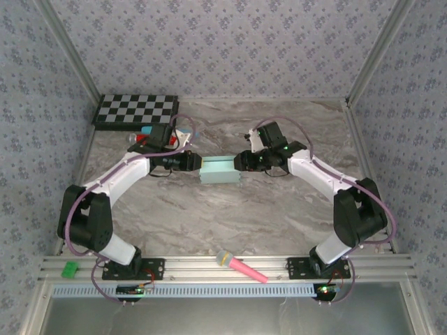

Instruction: Fold the paper box

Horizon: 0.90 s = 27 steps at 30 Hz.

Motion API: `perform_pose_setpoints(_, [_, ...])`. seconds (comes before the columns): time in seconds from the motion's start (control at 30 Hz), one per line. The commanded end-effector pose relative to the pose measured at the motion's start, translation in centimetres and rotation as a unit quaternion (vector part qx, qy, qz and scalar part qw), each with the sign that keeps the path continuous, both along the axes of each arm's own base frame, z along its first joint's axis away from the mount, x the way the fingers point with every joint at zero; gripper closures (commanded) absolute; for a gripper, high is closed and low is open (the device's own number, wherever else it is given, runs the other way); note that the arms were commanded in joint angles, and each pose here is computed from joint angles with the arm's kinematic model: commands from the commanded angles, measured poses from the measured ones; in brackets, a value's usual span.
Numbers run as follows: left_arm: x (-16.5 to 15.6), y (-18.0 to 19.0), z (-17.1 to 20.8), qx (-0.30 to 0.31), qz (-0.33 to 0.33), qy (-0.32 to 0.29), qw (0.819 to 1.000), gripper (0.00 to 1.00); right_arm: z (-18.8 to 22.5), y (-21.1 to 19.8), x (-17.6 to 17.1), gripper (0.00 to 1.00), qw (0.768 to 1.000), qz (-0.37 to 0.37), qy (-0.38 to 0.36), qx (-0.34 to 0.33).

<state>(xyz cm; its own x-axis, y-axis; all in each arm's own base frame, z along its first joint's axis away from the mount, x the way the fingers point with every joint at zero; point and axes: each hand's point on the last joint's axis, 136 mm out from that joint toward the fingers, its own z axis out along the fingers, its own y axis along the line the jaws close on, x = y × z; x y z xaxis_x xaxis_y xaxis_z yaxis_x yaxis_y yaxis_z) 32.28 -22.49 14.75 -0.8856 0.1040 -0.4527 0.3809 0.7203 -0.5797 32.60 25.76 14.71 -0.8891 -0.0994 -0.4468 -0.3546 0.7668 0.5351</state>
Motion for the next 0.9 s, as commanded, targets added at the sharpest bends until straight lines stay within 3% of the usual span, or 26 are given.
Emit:
perform_pose_setpoints(0.0, [0.1,-0.8,0.8,-0.005,-0.01,-0.001,1.0,0.71,0.9,1.2,0.0,0.57,1.0,0.013,0.003,0.016])
perform_pose_setpoints(0.57, [-0.1,-0.6,-0.2,0.017,-0.009,0.005,1.0,0.72,1.1,1.6,-0.1,0.57,1.0,0.016,0.005,0.022])
perform_pose_setpoints(0.87, [-0.2,-0.5,-0.4,0.025,-0.009,0.005,1.0,0.72,-0.7,0.7,-0.4,0.59,1.0,0.008,0.016,-0.015])
